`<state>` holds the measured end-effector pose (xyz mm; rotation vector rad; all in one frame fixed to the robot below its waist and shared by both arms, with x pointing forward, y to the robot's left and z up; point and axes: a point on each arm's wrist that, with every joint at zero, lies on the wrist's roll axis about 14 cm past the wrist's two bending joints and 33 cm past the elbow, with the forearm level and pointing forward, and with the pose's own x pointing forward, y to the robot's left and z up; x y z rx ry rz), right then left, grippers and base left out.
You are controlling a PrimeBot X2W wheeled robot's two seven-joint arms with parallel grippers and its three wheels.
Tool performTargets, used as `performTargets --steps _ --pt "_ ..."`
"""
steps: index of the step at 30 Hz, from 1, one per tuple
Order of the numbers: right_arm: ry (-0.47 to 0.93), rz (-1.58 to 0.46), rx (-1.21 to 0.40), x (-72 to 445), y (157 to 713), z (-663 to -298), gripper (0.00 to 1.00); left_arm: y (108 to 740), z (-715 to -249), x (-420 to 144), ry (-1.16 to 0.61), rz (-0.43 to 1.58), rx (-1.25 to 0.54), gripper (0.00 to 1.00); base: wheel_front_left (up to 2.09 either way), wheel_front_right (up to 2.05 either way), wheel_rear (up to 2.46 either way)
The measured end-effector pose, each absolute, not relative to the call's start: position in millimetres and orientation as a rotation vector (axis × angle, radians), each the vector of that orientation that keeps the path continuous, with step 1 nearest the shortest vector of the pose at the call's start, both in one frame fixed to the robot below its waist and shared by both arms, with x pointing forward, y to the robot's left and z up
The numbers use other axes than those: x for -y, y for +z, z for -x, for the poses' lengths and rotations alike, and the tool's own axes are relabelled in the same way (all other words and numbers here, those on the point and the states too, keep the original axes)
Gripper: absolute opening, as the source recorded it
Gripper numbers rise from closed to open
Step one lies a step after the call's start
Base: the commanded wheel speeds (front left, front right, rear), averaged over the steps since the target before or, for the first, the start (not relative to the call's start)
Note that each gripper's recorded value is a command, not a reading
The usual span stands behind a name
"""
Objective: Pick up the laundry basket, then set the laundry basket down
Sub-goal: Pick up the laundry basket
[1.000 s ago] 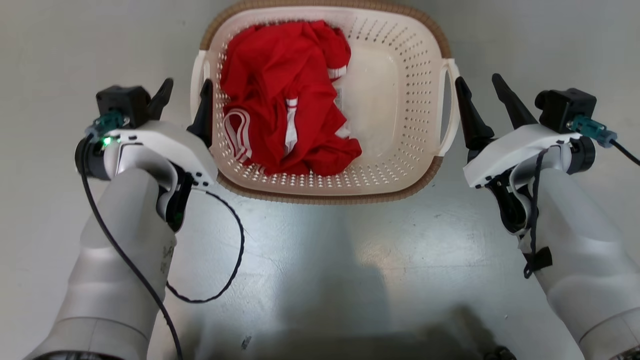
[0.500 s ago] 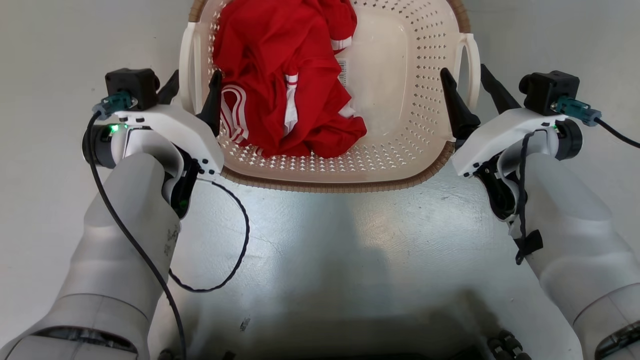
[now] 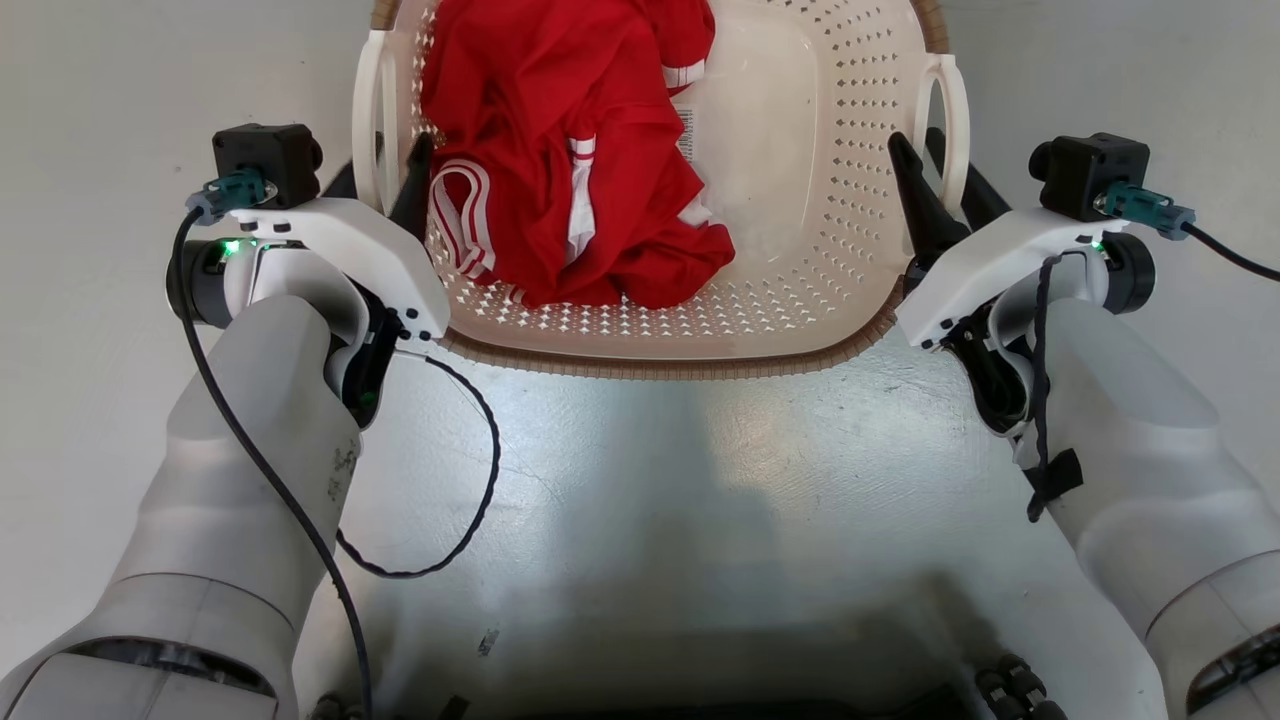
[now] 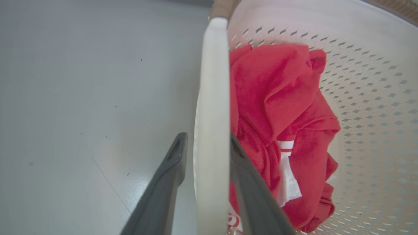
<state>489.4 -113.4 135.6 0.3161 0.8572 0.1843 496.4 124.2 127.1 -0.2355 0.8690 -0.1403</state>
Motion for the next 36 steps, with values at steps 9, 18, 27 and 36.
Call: performTargets --steps 9,18,27,36 --pt "0.177 -0.332 -0.859 110.8 139.2 -489.1 0.0 129.6 -493.9 -119.3 -0.152 0.243 -0.878 0.0 0.0 0.0 0.0" --pt "0.203 -0.307 -0.821 109.6 165.8 -495.6 0.0 154.3 -498.5 -117.5 -0.154 0.251 -0.846 0.0 0.0 0.0 0.0" --pt "0.229 -0.276 -0.807 106.8 208.1 -477.4 0.0 191.1 -471.0 -115.6 -0.146 0.262 -0.853 0.0 0.0 0.0 0.0" --pt "0.249 -0.281 -0.818 99.0 253.9 -443.3 0.0 235.7 -438.7 -117.2 -0.144 0.268 -0.859 0.0 0.0 0.0 0.0"
